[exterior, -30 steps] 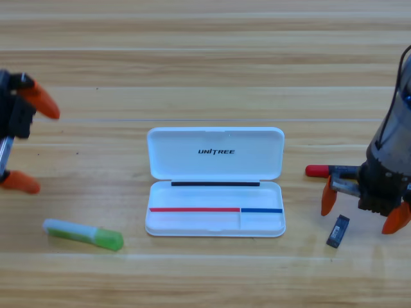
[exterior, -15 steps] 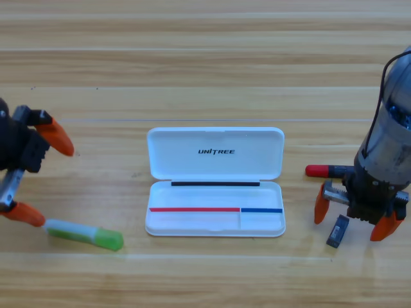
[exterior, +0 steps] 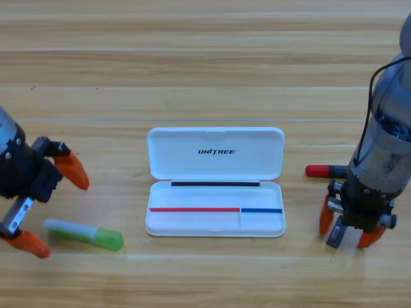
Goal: Clean up eraser and pencils
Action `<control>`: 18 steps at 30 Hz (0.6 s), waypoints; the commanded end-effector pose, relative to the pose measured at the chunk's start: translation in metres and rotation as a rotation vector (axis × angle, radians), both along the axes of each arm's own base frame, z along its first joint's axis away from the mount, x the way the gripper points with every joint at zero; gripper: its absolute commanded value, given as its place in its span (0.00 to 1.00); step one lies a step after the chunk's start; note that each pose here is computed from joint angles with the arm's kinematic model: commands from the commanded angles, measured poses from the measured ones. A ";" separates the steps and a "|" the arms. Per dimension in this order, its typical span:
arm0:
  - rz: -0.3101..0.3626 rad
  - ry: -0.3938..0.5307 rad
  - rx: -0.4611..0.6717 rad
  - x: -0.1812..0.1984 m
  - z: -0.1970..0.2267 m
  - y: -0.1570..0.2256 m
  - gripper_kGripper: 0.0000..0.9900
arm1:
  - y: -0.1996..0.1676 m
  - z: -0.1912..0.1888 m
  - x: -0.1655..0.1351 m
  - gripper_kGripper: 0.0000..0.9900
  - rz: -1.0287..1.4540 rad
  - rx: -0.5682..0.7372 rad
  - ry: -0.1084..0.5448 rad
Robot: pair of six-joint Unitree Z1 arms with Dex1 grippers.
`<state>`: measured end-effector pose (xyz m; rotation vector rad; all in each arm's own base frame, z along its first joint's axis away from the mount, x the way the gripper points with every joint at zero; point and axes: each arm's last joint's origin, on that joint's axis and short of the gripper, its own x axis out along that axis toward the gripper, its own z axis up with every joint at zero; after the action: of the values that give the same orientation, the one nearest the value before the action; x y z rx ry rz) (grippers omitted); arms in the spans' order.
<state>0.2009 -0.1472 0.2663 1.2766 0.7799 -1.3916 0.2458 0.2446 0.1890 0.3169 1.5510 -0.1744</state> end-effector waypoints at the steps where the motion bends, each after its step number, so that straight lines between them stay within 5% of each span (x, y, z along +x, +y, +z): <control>1: 0.000 0.080 0.040 0.005 -0.022 0.003 1.00 | 0.008 -0.028 -0.005 0.34 0.032 -0.043 0.061; 8: -0.007 0.101 0.047 0.014 -0.041 0.000 1.00 | 0.010 -0.026 -0.004 0.01 0.062 -0.044 0.047; 18: -0.021 0.112 0.071 0.031 -0.061 -0.010 1.00 | 0.025 0.015 0.005 0.00 0.337 -0.088 -0.021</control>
<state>0.2216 -0.1558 0.2234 1.2826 0.8444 -1.4502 0.2502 0.2508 0.1991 0.1407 1.5501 -0.0247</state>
